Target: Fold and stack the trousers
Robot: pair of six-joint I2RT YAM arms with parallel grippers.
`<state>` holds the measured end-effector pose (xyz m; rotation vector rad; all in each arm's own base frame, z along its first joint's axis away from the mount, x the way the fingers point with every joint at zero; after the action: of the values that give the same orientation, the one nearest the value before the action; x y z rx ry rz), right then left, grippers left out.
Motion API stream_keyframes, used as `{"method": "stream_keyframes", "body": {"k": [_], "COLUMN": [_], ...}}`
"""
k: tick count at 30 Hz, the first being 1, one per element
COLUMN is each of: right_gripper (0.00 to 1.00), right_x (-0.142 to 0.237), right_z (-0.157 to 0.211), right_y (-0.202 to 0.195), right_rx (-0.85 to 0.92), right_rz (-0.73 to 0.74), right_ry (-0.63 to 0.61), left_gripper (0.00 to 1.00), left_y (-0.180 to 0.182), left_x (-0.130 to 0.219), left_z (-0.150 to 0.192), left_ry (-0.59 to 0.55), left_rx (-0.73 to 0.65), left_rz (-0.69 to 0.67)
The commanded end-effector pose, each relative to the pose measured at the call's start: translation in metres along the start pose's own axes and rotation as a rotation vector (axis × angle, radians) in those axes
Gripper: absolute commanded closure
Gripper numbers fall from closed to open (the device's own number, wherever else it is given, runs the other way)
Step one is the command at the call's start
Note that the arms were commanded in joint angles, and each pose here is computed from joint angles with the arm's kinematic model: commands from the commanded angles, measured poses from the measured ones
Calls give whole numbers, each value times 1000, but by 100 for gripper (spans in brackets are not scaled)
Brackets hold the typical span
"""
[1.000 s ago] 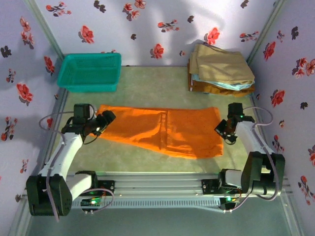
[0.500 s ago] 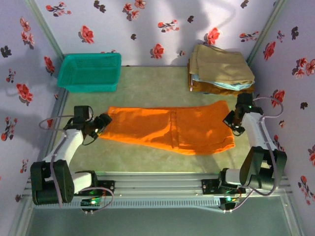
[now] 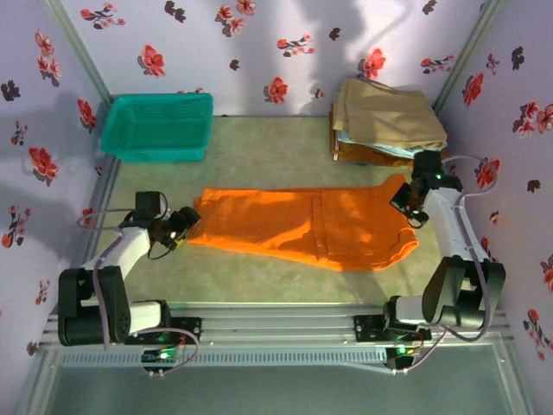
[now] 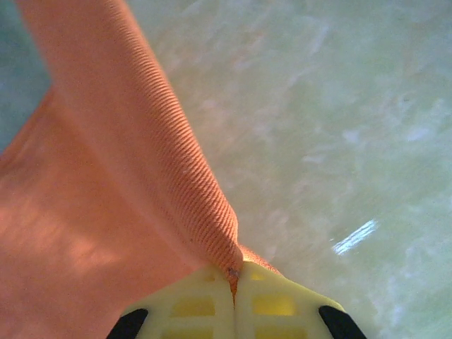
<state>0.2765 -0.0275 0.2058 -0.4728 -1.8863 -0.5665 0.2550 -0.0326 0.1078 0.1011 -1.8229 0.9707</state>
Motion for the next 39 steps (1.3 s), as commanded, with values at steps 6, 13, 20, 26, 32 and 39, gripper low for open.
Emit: {"method": "stream_keyframes", "body": {"k": [6, 13, 20, 26, 32, 39], "right_gripper": [100, 100, 100, 100, 100, 100], "right_x": [75, 119, 126, 108, 83, 58], "right_z": [25, 81, 148, 200, 233, 261], "right_y": [74, 177, 288, 359, 393, 413], "right_rx": [165, 329, 477, 556, 585, 578], "right_rz": [-200, -390, -508, -558, -565, -595], "right_ry": [-90, -118, -87, -48, -7, 49], "left_gripper": [38, 54, 56, 58, 58, 58], "left_y": [0, 2, 1, 3, 8, 10], "left_x": [-14, -28, -29, -30, -32, -32], "left_z": [3, 9, 11, 14, 19, 22], "left_ry": [33, 69, 75, 79, 89, 93], "left_rx": [-20, 8, 2, -1, -9, -9], "left_rz": [94, 164, 184, 187, 183, 186]}}
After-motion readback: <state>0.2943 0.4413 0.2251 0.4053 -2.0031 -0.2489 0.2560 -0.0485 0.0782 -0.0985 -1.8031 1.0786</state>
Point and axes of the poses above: each hand's point on the last joint's axis, 136 mm out from that joint toward the fingers, its own x axis back along the fingers, its own y axis along the line the jaws close on, z = x × y, the point moved 7 cm from there along x, back along the fingers, and after that the axes turned 1 degree about x, right-handed, at the moved point
